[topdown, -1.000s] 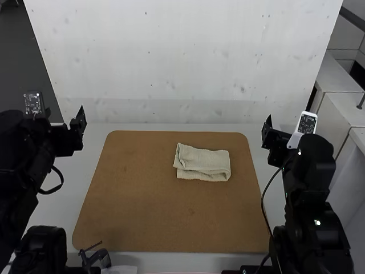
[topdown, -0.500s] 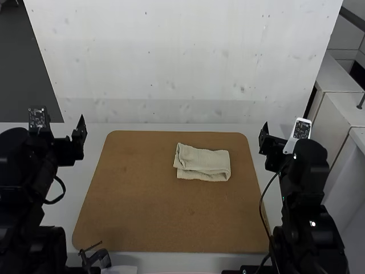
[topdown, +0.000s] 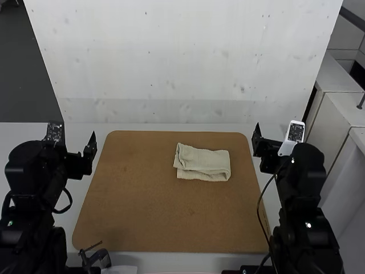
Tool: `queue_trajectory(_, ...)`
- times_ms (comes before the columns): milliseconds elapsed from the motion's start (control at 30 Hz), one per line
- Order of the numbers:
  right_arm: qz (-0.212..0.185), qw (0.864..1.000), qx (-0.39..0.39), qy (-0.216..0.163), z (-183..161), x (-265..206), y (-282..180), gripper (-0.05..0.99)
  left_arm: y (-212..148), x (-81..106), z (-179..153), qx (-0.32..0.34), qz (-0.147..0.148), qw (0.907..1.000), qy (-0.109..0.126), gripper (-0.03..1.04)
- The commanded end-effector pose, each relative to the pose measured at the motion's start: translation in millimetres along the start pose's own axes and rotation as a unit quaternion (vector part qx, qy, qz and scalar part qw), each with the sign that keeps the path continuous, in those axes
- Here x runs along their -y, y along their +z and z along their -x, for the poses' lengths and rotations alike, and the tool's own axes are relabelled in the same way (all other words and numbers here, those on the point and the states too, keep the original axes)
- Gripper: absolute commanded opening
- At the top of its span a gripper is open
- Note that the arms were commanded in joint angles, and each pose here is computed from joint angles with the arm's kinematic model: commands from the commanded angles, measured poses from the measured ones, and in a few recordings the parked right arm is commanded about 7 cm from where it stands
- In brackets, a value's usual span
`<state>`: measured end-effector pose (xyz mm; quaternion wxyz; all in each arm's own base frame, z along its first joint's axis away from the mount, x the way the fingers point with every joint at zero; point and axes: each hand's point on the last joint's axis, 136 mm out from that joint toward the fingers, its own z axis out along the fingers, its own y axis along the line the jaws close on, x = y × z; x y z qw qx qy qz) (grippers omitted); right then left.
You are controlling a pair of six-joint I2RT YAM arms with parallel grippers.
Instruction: Fold the towel.
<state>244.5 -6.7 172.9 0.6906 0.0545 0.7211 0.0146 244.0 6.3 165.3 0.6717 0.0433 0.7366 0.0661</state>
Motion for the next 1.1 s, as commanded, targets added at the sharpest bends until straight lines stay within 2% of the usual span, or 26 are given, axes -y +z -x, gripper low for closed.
queue_trajectory(0, 0.039, 0.999, -0.023, 0.005, -8.3, -13.6, -1.0, 0.97, -1.7, -2.4, 9.9, 0.016, 0.003, 0.9998, 0.009, 0.99)
queue_trajectory(1067, 0.038, 0.999, -0.029, 0.005, -9.8, -13.2, -1.5, 0.96, -1.6, -2.6, 9.5, 0.016, 0.004, 0.9998, 0.009, 0.99)
